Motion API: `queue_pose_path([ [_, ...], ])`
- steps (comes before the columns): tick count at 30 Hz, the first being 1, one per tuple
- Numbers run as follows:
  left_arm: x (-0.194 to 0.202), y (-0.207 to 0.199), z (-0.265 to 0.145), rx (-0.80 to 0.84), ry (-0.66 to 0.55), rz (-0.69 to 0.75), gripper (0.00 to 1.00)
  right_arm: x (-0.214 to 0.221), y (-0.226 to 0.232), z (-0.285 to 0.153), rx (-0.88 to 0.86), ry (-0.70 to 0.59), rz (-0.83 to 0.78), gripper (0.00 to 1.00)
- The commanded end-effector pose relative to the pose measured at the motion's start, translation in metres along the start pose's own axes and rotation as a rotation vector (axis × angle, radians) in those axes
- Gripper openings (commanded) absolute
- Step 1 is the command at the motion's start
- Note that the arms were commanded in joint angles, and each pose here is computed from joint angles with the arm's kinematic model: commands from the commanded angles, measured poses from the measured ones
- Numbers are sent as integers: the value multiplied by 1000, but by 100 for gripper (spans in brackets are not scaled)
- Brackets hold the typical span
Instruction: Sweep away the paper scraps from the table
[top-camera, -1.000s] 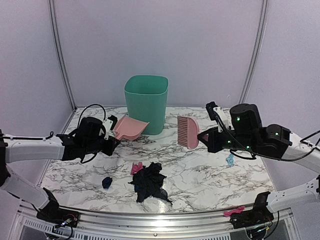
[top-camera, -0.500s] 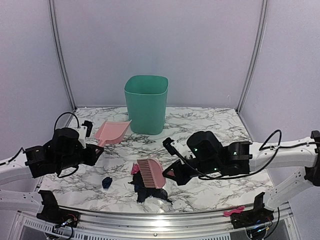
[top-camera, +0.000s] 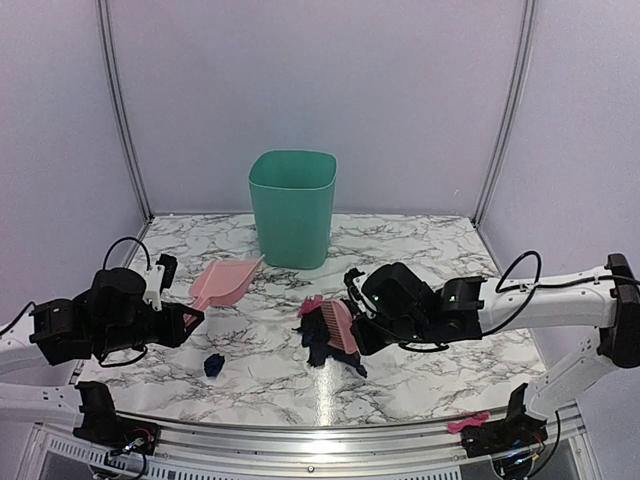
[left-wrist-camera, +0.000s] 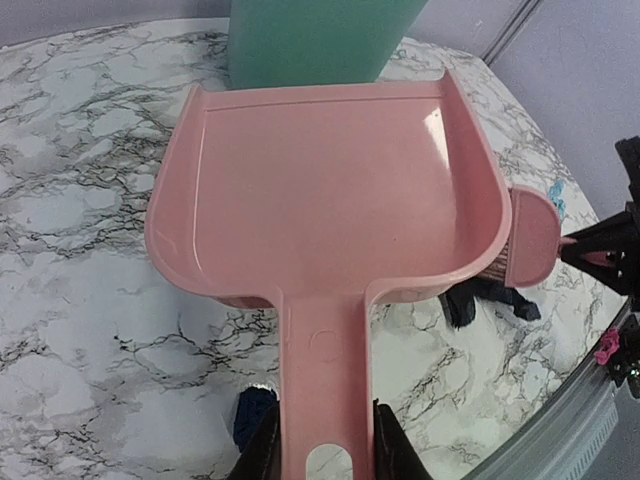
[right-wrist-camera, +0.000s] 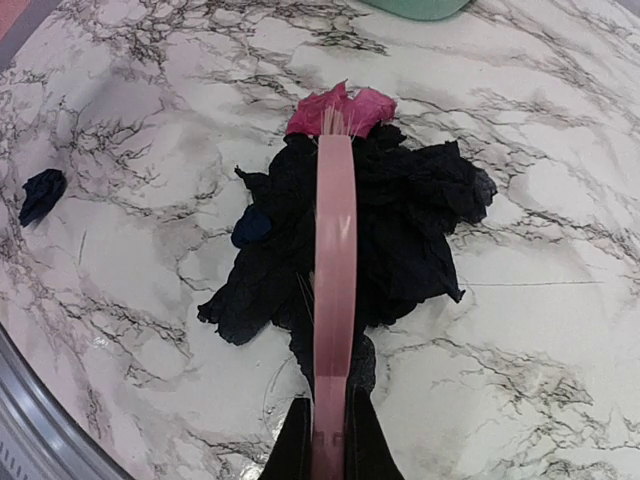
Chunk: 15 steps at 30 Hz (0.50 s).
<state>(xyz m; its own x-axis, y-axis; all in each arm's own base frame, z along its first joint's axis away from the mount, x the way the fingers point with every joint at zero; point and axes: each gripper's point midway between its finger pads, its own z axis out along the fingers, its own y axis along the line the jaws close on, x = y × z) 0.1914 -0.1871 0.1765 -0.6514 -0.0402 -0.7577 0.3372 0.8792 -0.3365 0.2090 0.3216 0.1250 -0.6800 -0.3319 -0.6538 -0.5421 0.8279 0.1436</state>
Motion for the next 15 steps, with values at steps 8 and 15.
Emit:
queue_pose_path([
  [8,41,-37,15,16,156,211,3,-55,-18,-83,4,-165,-20,0],
  [15,65,-64,25,29,236,386,3,-55,-64,-102,169,-179,24,0],
])
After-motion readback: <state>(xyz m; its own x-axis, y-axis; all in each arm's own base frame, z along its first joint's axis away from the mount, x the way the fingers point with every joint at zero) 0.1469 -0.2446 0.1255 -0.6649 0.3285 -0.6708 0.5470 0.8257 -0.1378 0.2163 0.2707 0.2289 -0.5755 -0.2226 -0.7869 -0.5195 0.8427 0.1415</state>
